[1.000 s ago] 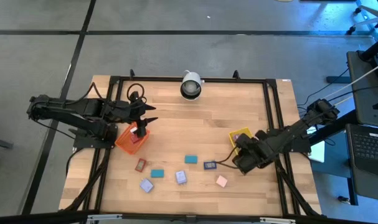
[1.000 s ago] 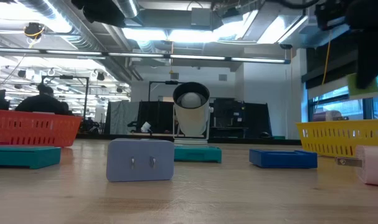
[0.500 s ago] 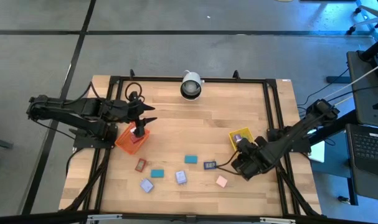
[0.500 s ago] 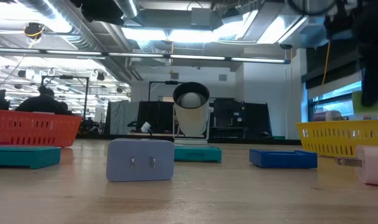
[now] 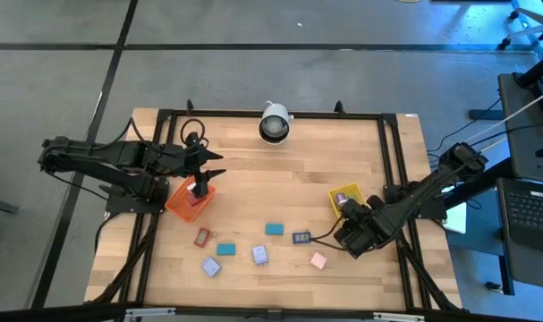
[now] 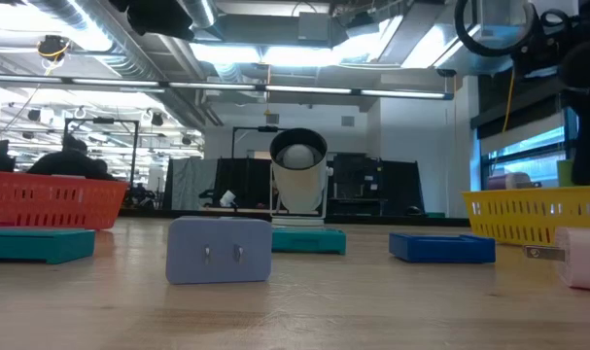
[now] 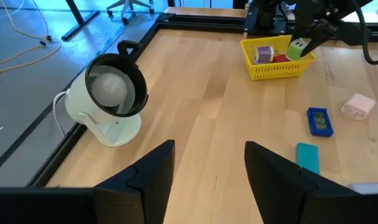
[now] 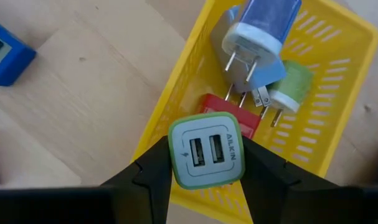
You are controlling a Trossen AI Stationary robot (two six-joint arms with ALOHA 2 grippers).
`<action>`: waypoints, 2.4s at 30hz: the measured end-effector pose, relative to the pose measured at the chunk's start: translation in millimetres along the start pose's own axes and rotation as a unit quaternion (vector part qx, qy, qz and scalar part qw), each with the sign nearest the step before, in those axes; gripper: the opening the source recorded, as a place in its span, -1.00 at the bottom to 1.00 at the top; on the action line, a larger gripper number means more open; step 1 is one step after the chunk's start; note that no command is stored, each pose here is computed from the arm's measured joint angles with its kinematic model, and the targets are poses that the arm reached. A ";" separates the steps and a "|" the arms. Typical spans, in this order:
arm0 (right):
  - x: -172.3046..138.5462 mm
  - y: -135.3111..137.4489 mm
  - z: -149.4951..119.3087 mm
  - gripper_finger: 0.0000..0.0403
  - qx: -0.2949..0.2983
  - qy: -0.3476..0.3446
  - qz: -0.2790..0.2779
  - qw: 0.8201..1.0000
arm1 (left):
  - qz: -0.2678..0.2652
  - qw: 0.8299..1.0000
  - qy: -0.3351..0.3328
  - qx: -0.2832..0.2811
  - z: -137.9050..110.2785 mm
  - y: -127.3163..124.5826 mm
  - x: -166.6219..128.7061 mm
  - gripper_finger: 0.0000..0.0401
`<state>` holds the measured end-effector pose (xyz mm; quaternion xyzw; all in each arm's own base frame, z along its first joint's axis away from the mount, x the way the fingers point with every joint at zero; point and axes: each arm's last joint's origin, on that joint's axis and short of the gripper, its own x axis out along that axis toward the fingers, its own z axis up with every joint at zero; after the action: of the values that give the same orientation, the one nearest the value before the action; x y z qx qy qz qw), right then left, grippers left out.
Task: Pick & Place Office items
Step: Put the green charger adapter into the yellow basket, then put the white charger adapter into the yellow basket
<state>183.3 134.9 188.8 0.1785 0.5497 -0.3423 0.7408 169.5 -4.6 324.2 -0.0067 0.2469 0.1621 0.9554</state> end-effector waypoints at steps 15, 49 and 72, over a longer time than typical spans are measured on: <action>-0.1 -1.3 -0.2 -0.01 -0.002 0.003 -0.007 1.000 | -0.012 1.000 0.013 0.002 -2.4 -2.3 4.3 -0.07; -50.5 20.6 10.0 0.24 0.004 -0.059 0.078 0.995 | -0.033 0.998 0.042 -0.014 -5.4 -6.9 12.9 -0.06; -12.8 126.1 -10.7 0.24 -0.140 0.026 0.100 0.985 | -0.031 0.997 0.045 -0.064 -4.3 -10.8 21.7 -0.04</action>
<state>262.5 234.2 183.1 0.1357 0.5906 -0.1809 0.7747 188.8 -8.5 309.5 -0.0823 0.2780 0.1476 0.9456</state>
